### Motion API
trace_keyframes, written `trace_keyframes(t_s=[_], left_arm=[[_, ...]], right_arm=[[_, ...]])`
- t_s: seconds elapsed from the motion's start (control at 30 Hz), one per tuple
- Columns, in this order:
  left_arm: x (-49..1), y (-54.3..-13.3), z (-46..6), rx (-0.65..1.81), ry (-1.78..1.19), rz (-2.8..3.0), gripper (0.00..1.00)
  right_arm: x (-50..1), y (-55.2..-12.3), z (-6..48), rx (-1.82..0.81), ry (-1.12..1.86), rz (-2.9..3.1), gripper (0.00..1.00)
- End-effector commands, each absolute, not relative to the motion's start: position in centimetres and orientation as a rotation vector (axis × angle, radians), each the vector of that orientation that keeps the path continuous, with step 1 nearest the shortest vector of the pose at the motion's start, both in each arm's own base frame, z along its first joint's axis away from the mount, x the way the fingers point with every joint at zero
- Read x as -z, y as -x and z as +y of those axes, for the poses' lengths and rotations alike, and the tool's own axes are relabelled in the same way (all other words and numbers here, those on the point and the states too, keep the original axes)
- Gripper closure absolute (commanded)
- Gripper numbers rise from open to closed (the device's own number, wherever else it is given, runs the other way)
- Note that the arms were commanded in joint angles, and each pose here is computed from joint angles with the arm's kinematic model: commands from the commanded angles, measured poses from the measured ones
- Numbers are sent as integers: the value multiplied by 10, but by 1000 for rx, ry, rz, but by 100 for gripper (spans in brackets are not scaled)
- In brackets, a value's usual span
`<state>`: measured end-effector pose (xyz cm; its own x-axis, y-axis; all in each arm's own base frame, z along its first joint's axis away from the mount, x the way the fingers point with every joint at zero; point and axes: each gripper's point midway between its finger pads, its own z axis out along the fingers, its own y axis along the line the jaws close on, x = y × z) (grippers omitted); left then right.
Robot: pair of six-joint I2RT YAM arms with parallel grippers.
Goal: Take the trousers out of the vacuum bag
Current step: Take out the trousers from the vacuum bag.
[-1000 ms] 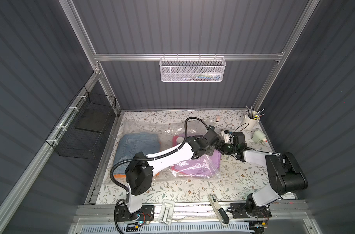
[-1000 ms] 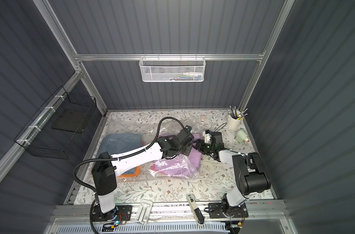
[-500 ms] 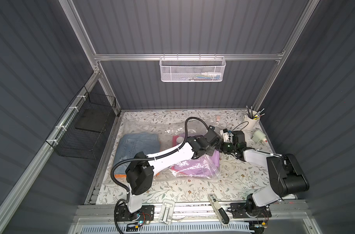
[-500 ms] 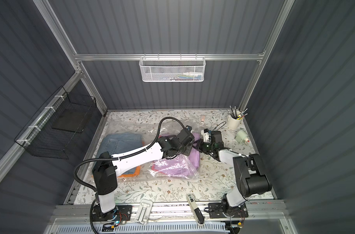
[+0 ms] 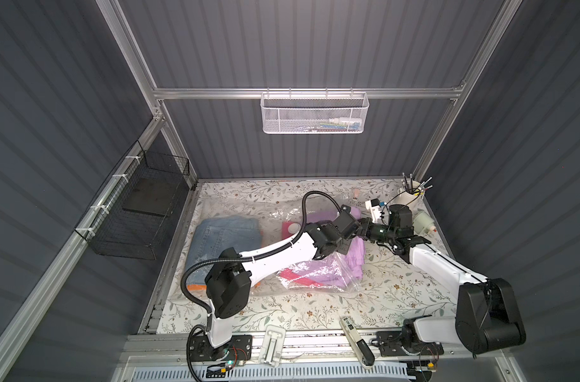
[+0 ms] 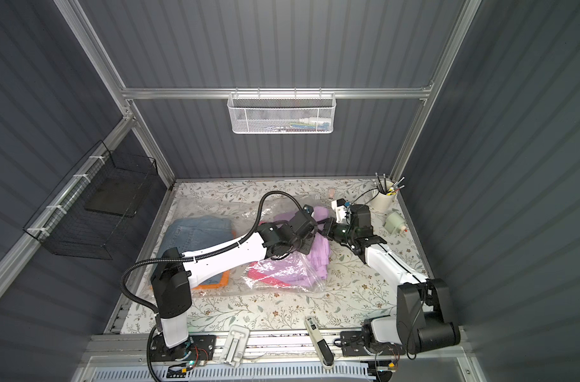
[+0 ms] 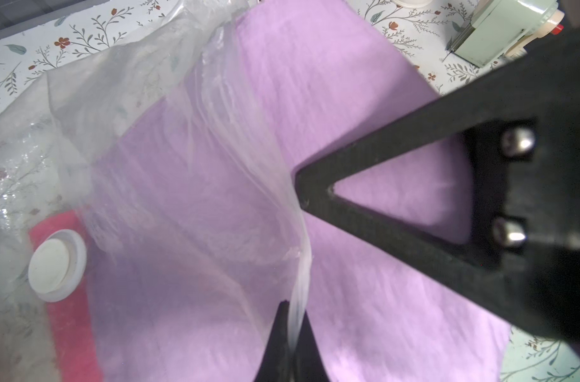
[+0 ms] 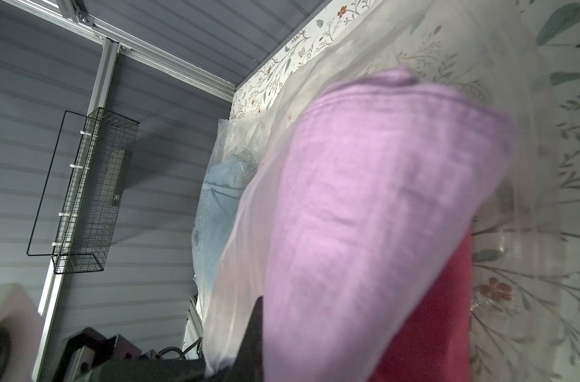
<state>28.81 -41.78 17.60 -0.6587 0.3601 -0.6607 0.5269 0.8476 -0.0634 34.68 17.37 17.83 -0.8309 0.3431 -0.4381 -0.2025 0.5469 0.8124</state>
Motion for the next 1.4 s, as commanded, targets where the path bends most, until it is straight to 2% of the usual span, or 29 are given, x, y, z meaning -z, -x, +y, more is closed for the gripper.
trace_keyframes(t_s=[0.0, 0.53, 1.03, 1.37], left_arm=[[-175, -285, -416, 307, -654, 2357, 100], [-174, -286, -417, 309, -657, 2358, 100], [-164, -285, -415, 296, -649, 2372, 100], [-163, -286, -415, 295, -651, 2371, 100]], right_arm=[[-198, -353, 169, -1251, -82, 2161, 94], [-132, -347, 156, -1209, -199, 2306, 95], [-215, -343, 105, -1150, -268, 2097, 99], [-242, -346, 64, -1024, -370, 2009, 99]])
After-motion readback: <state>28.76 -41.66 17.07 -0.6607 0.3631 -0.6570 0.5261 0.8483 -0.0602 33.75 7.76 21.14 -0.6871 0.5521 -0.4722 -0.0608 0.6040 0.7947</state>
